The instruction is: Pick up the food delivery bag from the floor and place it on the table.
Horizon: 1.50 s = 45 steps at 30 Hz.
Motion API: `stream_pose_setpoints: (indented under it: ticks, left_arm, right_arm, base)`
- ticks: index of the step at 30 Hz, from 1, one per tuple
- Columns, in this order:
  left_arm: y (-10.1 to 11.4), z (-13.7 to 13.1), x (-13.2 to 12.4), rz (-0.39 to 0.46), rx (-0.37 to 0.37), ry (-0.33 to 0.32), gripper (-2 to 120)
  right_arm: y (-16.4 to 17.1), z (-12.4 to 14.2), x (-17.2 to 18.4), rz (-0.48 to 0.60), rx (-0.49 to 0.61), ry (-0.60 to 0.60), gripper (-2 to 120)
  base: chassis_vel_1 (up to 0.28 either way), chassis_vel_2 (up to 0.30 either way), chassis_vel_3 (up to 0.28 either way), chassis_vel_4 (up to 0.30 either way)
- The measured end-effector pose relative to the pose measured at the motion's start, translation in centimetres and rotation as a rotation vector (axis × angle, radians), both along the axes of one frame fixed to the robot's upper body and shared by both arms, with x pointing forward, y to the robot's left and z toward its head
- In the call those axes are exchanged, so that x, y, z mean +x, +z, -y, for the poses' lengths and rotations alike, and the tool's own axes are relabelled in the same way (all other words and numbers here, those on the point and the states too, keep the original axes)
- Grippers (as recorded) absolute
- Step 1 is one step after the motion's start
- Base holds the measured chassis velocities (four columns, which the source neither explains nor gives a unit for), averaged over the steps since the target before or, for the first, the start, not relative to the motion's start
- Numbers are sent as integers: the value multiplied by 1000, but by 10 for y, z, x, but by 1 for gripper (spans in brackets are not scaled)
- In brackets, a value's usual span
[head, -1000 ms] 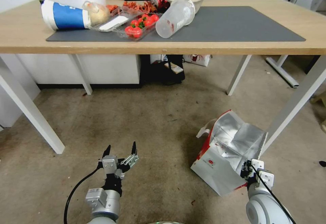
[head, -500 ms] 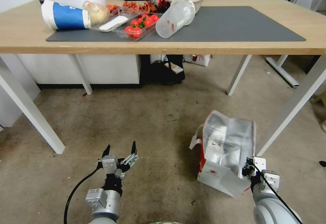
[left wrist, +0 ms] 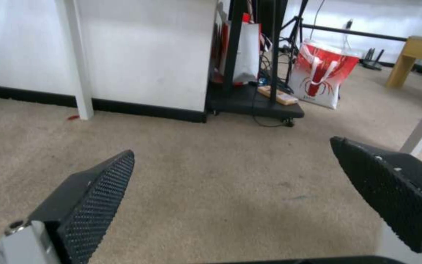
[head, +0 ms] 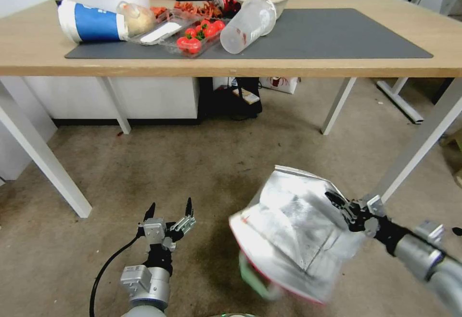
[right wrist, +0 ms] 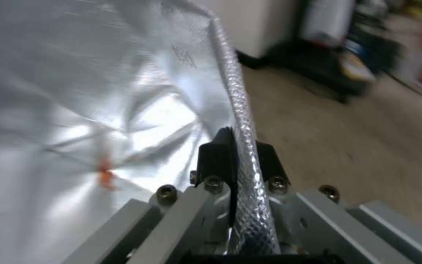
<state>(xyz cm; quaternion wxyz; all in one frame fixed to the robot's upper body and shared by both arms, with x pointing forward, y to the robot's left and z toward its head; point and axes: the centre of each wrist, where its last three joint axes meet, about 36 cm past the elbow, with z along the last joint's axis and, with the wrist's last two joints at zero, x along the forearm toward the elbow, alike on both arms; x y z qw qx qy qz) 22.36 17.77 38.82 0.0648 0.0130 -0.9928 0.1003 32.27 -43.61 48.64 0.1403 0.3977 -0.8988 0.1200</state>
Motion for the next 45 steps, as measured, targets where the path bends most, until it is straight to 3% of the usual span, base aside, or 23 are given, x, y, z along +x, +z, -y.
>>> stream_pose_setpoints:
  ticks: [4, 13, 29, 45]
  left_arm:
    - [-1, 0, 0, -4, 1, 1, 100]
    - [-3, 0, 1, -10, 1, 11, 100]
    - [4, -1, 4, -10, 0, 36, 100]
    - [7, -2, 4, 1, -3, 40, 100]
  right_arm:
    - [25, 14, 23, -4, -21, 117, 0]
    - [48, 16, 42, -65, -2, 187, 0]
    - [71, -1, 50, -166, 152, 214, 0]
    - [69, -11, 44, -174, 177, 237, 0]
  base:
    - [0, 0, 0, 0]
    - [0, 0, 0, 0]
    - [0, 0, 0, 0]
    - [0, 0, 0, 0]
